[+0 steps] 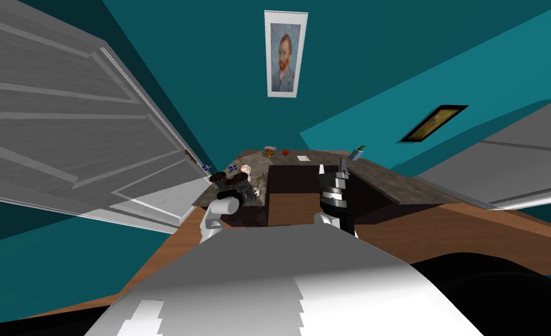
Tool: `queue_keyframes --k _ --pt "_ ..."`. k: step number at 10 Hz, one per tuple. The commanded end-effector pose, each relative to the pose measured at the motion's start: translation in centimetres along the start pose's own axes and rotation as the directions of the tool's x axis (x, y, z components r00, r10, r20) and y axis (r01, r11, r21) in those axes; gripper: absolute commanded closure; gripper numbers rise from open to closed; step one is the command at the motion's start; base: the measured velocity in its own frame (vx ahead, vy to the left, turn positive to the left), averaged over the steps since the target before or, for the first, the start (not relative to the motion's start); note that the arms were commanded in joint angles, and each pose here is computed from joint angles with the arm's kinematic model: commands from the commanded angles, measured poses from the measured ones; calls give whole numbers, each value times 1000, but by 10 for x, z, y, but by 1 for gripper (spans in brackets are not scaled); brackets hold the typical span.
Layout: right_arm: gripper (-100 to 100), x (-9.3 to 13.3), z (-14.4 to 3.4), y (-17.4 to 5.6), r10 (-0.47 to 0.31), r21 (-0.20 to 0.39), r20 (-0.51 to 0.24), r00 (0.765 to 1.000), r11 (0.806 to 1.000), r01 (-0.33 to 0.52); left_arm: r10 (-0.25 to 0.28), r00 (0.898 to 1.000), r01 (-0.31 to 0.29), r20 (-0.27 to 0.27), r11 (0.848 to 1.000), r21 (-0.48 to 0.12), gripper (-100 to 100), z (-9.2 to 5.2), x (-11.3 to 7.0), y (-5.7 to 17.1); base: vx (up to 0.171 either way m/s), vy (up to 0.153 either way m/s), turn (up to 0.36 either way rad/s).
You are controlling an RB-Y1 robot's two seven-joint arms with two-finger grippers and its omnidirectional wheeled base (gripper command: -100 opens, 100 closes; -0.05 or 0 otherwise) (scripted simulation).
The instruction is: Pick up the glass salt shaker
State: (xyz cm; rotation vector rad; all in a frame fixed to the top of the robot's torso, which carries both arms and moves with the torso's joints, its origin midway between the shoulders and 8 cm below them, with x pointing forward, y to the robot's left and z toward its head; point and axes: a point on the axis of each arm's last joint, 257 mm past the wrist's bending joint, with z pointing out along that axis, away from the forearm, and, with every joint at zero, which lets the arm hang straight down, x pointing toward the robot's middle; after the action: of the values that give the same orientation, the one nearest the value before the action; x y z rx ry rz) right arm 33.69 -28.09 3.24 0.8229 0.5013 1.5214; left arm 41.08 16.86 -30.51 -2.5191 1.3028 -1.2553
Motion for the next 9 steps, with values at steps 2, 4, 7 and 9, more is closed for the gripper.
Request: queue_keyframes --k 2,4,7,9 --pt "0 0 0 0 0 0 0 1000 1000 0 0 1000 0 -1 1000 0 100 0 0 0 0 0 0" --pt "0 0 0 0 0 0 0 1000 1000 0 0 1000 0 -1 1000 0 0 0 0 0 0 0 0" --pt "0 0 0 0 0 0 0 1000 1000 0 -31 999 31 18 999 30 100 -14 4 -2 -56 74 -178" --pt "0 0 0 0 0 0 0 1000 1000 0 -27 1000 26 14 999 25 0 -12 4 -2 -16 19 -11"
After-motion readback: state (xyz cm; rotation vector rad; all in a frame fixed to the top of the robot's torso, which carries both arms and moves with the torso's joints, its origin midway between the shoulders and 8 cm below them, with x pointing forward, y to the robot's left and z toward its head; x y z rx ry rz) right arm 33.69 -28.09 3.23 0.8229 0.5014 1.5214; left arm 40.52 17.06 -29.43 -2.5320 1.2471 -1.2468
